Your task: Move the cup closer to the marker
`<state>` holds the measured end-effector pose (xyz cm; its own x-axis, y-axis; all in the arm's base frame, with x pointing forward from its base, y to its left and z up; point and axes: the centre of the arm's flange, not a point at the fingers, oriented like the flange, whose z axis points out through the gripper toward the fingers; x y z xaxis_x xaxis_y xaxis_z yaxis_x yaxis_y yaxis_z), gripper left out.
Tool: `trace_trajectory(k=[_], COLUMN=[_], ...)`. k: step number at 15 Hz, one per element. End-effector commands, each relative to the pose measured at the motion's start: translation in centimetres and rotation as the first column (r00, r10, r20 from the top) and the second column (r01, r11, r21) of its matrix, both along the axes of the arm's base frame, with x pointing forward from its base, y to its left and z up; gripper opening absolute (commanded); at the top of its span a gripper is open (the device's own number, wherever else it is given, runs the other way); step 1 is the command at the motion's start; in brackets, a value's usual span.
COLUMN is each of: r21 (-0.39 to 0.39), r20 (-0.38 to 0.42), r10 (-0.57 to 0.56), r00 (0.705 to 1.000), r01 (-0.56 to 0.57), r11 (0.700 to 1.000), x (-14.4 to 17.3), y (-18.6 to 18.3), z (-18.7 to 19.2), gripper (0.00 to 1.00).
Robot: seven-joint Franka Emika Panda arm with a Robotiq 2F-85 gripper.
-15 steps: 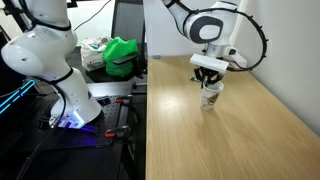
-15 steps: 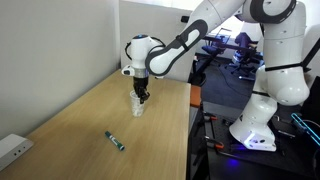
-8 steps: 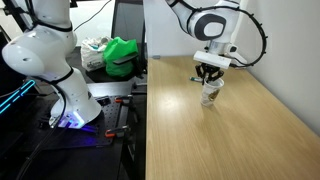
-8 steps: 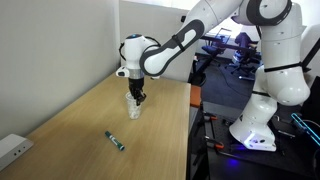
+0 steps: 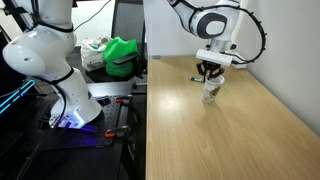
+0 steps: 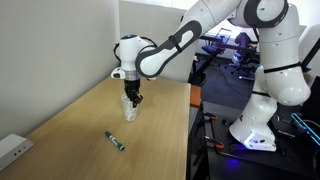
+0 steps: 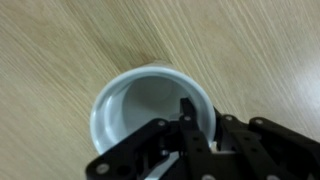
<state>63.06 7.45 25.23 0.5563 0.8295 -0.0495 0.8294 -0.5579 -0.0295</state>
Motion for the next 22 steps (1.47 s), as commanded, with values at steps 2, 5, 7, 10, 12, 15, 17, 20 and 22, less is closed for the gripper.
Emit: trace_trajectory(k=[2, 5, 7, 10, 12, 15, 17, 20, 22], r21=[0.006, 0.005, 0.001, -0.003, -0.003, -0.005, -0.006, -0.005, -0.004], r20=[-0.028, -0.032, -0.032, -0.032, -0.03, -0.026, -0.022, -0.017, -0.011], r10=[0.064, 0.079, 0.085, 0.098, 0.107, 0.121, 0.128, 0.143, 0.148], r00=[0.998, 0.996, 0.996, 0.995, 0.994, 0.992, 0.992, 0.99, 0.989], r01=[-0.064, -0.079, -0.085, -0.098, -0.108, -0.121, -0.128, -0.143, -0.148], r11=[0.998, 0.997, 0.996, 0.995, 0.994, 0.993, 0.992, 0.99, 0.989], x=[1.0, 1.2, 1.4, 1.7, 1.9, 2.3, 2.7, 3.2, 3.5], y=[1.1, 1.8, 2.4, 3.6, 4.4, 5.7, 6.7, 8.2, 9.0], z=[-0.8, -1.0, -1.1, -1.3, -1.4, -1.6, -1.8, -2.0, -2.2], gripper=[0.04, 0.04, 0.04, 0.04, 0.04, 0.04, 0.04, 0.04, 0.04])
